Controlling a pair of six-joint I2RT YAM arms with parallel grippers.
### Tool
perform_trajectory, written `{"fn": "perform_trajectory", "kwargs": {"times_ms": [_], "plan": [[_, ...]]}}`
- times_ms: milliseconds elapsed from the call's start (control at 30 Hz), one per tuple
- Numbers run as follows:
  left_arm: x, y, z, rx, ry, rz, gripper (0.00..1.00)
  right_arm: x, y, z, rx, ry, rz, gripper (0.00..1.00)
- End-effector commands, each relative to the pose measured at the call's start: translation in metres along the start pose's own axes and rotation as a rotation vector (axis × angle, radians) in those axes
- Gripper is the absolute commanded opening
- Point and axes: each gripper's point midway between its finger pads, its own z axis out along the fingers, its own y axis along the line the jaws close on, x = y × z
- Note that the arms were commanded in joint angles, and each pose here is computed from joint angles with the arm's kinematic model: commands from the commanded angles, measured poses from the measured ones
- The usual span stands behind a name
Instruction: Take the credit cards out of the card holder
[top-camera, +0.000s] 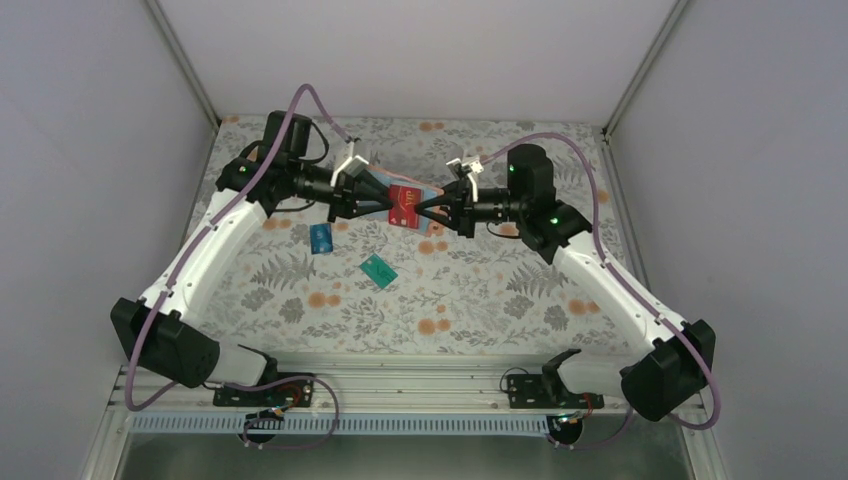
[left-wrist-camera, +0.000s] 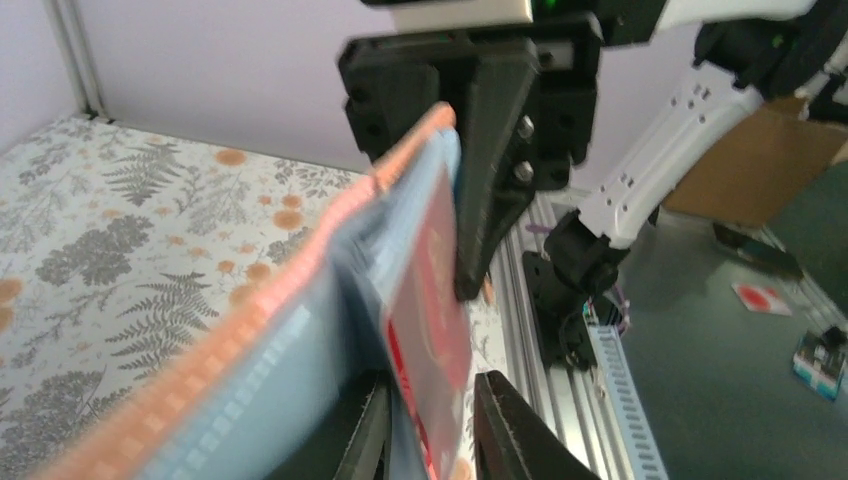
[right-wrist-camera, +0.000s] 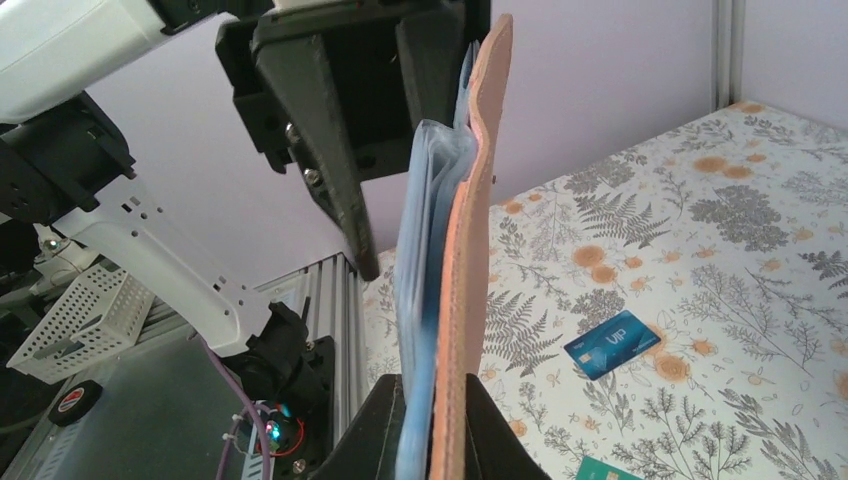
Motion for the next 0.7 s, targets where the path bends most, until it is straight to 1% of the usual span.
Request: {"fn": "perform_trajectory", "kwargs": {"times_ms": [0,33,67,100,133,233,367,433,500,600,667], "plan": [[0.009,-0.014,0.002,0.032,0.005,0.051,0.23,-0.02,0.016,-0.01,-0.053,-0.054,-0.08,0.04],[0.014,-0.01,0.004,0.015,0.017,0.049,0.21,-0.021,0.017,-0.01,-0.056,-0.056,-0.084,0.04],[0.017,-0.007,0.005,0.0,0.025,0.047,0.15,-0.022,0.017,-0.01,-0.057,-0.056,-0.085,0.04],[0.019,-0.004,0.005,-0.01,0.03,0.048,0.06,-0.022,0.016,-0.01,-0.055,-0.056,-0.086,0.04],[0.02,-0.003,0.005,-0.015,0.03,0.048,0.03,-0.022,0.016,-0.01,-0.054,-0.055,-0.084,0.04],[0.017,-0.009,0.005,0.015,0.017,0.05,0.02,-0.021,0.016,-0.01,-0.057,-0.051,-0.079,0.04],[0.011,-0.025,0.001,0.084,-0.006,0.075,0.03,-0.02,0.016,-0.012,-0.048,-0.05,-0.085,0.05],[0.007,-0.029,-0.004,0.096,-0.023,0.083,0.02,-0.019,0.013,-0.015,-0.035,-0.052,-0.084,0.14],[0.006,-0.03,-0.005,0.095,-0.025,0.085,0.02,-0.017,0.011,-0.016,-0.028,-0.047,-0.079,0.2],[0.006,-0.028,-0.005,0.09,-0.025,0.084,0.02,-0.013,0.009,-0.017,-0.022,-0.04,-0.074,0.22],[0.006,-0.027,-0.006,0.088,-0.026,0.085,0.02,-0.01,0.007,-0.018,-0.019,-0.036,-0.071,0.25]]}}
